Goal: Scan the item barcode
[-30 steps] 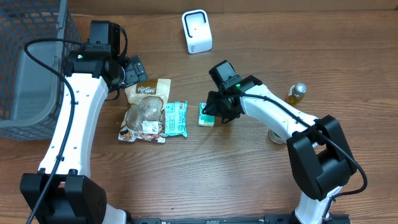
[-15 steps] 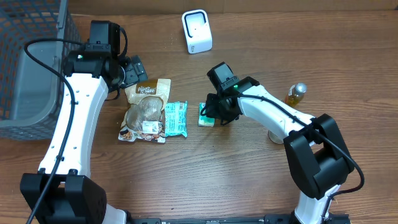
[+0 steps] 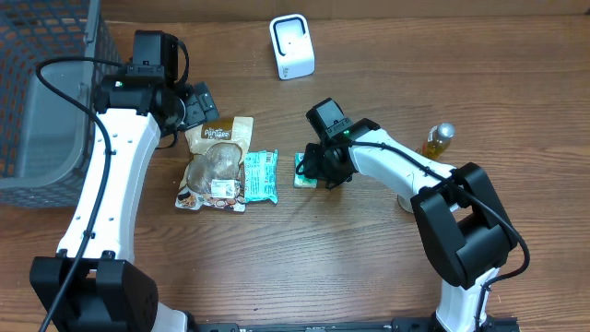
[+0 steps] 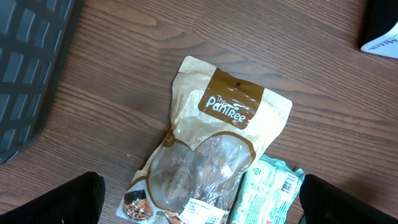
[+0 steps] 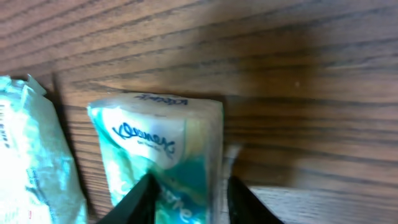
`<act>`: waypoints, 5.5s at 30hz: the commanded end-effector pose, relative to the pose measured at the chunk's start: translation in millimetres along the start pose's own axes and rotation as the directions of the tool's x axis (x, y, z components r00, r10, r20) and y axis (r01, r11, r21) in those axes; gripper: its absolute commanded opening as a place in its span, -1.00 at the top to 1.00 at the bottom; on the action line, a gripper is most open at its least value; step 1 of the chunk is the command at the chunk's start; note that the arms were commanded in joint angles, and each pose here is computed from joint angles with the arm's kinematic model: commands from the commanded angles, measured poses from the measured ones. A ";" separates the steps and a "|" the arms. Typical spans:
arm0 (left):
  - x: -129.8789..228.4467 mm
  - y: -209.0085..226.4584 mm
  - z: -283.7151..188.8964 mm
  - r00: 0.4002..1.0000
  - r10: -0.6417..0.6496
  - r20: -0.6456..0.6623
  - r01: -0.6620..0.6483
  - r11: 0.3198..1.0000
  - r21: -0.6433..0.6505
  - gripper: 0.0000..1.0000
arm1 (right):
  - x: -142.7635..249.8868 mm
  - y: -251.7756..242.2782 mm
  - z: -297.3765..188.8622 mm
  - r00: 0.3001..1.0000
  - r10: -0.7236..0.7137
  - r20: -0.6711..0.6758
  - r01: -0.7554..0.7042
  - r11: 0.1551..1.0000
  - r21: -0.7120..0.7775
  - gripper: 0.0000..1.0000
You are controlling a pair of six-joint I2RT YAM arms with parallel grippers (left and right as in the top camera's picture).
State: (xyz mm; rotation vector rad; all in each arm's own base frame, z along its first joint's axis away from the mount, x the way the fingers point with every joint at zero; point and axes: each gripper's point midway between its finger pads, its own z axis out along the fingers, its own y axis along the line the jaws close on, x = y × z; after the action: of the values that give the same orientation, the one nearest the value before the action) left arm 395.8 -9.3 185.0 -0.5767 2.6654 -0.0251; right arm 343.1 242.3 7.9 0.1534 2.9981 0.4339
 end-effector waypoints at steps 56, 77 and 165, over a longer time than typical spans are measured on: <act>-4.2 -1.2 -5.2 1.000 0.003 0.019 -0.003 1.000 0.003 -1.00 | 5.3 11.9 -63.8 0.997 -0.066 0.028 0.068 0.993 -0.092 0.93; -4.2 -1.1 -5.2 1.000 0.003 0.019 -0.003 1.000 0.003 -1.00 | 6.6 11.0 -63.6 0.998 -0.065 0.023 0.067 0.994 -0.088 0.92; -4.2 -1.1 -5.2 1.000 0.003 0.019 -0.003 1.000 0.003 -1.00 | 7.8 9.4 -63.5 0.998 -0.064 0.018 0.065 0.995 -0.081 0.93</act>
State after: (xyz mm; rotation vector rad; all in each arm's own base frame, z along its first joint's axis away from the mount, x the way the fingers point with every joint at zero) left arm 395.8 -9.3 184.8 -0.5773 2.6656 -0.0251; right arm 326.9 235.8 65.2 0.0508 2.9720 0.5378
